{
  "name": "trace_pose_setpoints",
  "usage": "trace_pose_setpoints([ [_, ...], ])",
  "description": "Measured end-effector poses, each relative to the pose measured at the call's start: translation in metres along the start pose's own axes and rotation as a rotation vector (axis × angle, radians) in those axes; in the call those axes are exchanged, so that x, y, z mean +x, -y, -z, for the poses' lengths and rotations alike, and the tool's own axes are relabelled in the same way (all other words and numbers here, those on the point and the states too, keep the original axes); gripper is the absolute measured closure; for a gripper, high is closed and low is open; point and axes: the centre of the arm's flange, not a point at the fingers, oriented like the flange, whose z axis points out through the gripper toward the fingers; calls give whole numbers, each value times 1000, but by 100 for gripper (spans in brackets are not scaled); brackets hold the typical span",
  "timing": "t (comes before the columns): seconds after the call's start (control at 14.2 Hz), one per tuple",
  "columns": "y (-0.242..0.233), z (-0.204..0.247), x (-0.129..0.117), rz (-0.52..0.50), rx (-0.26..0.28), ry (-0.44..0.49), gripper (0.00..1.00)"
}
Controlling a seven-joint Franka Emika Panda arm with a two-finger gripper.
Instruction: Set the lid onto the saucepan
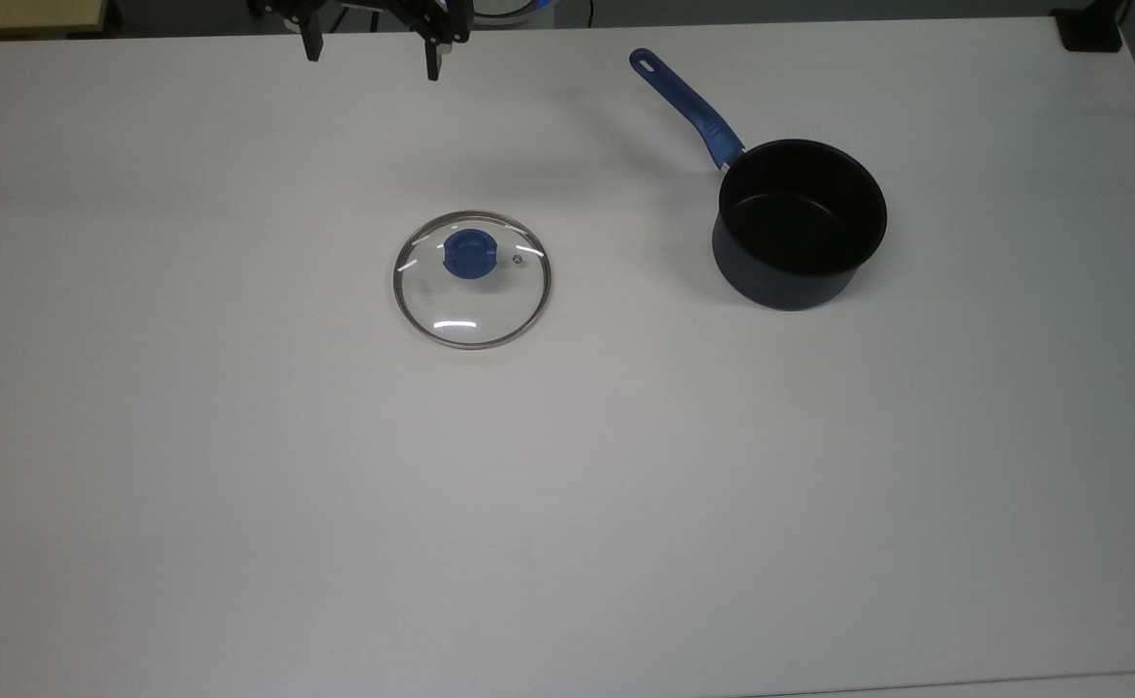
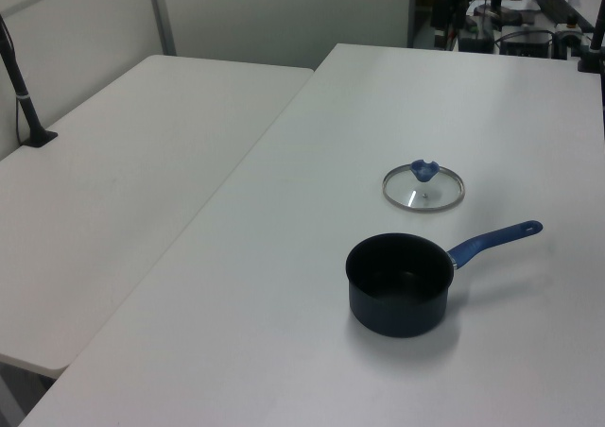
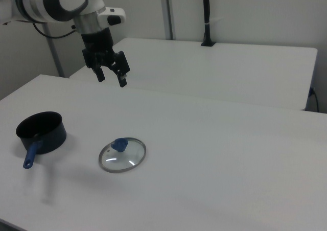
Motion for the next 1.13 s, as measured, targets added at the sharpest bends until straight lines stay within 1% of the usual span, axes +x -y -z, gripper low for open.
trace_pose_setpoints([
  [1.13, -7, 0, 0, 6, -1, 0, 0],
])
